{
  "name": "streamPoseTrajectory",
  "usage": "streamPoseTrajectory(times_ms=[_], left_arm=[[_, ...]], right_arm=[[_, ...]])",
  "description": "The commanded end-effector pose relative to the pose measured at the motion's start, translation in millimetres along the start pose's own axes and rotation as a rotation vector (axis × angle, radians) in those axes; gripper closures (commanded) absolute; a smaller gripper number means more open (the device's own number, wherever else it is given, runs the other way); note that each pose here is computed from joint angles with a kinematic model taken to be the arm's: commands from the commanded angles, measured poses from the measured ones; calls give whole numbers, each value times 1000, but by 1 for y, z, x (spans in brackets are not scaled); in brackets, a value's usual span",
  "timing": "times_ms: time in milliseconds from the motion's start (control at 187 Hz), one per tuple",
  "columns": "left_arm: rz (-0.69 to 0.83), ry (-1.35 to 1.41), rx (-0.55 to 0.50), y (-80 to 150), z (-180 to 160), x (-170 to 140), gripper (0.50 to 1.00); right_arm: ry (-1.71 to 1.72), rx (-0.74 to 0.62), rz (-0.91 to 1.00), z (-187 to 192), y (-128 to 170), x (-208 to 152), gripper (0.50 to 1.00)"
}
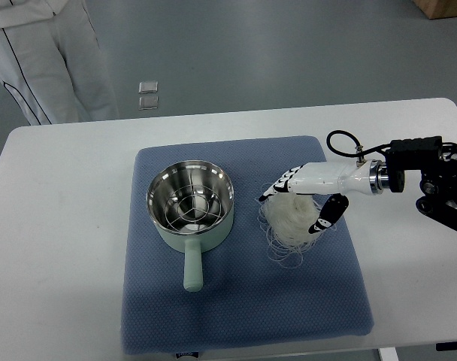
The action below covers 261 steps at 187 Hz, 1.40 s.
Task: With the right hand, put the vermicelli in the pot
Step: 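Close the right hand fingers around the vermicelli bundle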
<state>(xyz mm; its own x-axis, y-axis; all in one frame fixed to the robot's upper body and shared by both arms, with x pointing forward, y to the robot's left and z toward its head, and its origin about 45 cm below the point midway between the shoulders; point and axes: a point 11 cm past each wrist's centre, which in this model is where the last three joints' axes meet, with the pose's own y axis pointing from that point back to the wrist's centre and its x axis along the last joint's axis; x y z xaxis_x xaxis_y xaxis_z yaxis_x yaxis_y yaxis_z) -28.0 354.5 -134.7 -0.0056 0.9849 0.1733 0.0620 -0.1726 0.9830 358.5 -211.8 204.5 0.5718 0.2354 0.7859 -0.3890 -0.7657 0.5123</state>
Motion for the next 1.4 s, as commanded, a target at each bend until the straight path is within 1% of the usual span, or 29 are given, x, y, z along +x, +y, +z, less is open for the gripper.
streamPoseTrajectory(times_ms=[0, 161, 381, 531, 558, 600, 633, 654, 670, 686, 692, 697, 713, 729, 767, 772, 777, 858, 863, 879, 885, 895, 906, 911, 927, 938, 1233, 1394], left_arm=[[1, 0, 0, 0, 0, 0, 500], [-1, 0, 0, 0, 0, 0, 500], [-1, 0, 0, 0, 0, 0, 500], [1, 0, 0, 0, 0, 0, 500], [1, 0, 0, 0, 0, 0, 500], [1, 0, 0, 0, 0, 0, 500], [1, 0, 0, 0, 0, 0, 500], [1, 0, 0, 0, 0, 0, 500], [1, 0, 0, 0, 0, 0, 500], [1, 0, 0, 0, 0, 0, 500], [1, 0, 0, 0, 0, 0, 500], [1, 0, 0, 0, 0, 0, 500], [1, 0, 0, 0, 0, 0, 500], [1, 0, 0, 0, 0, 0, 500], [1, 0, 0, 0, 0, 0, 500], [1, 0, 0, 0, 0, 0, 500], [1, 0, 0, 0, 0, 0, 500], [1, 0, 0, 0, 0, 0, 500], [1, 0, 0, 0, 0, 0, 500], [1, 0, -1, 0, 1, 0, 500], [-1, 0, 0, 0, 0, 0, 500], [1, 0, 0, 0, 0, 0, 500], [1, 0, 0, 0, 0, 0, 500], [1, 0, 0, 0, 0, 0, 500], [-1, 0, 0, 0, 0, 0, 500], [1, 0, 0, 0, 0, 0, 500], [1, 0, 0, 0, 0, 0, 500], [1, 0, 0, 0, 0, 0, 500]], right_arm=[[12, -20, 1, 5, 1, -6, 599], [7, -71, 1, 15, 1, -8, 601], [10, -66, -14, 13, -2, -16, 609], [15, -60, -13, 9, -9, -18, 642], [15, -64, -14, 10, -8, -18, 668], [15, -66, -14, 10, -8, -18, 687], [14, -67, -14, 11, -8, -18, 717], [13, -67, -15, 11, -8, -19, 724], [14, -67, -14, 11, -8, -18, 744], [14, -69, -14, 11, -8, -19, 752], [14, -69, -14, 11, -8, -19, 764], [14, -69, -14, 11, -8, -19, 765], [13, -72, -15, 12, -8, -19, 787], [12, -73, -15, 13, -8, -19, 795], [11, -76, -15, 14, -7, -19, 836], [11, -76, -15, 14, -7, -19, 836], [11, -76, -15, 14, -7, -19, 848], [9, -77, -16, 14, -7, -20, 906], [9, -77, -16, 14, -7, -20, 920], [9, -77, -16, 14, -7, -20, 932], [9, -77, -16, 14, -7, -20, 944], [9, -76, -16, 14, -8, -20, 955], [9, -76, -16, 14, -8, -20, 955], [9, -76, -16, 14, -8, -20, 967], [9, -76, -16, 14, -8, -20, 977], [8, -76, -17, 14, -8, -21, 1000], [0, -72, -14, 14, -8, -22, 1000], [8, -74, 34, 15, -4, -8, 1000]])
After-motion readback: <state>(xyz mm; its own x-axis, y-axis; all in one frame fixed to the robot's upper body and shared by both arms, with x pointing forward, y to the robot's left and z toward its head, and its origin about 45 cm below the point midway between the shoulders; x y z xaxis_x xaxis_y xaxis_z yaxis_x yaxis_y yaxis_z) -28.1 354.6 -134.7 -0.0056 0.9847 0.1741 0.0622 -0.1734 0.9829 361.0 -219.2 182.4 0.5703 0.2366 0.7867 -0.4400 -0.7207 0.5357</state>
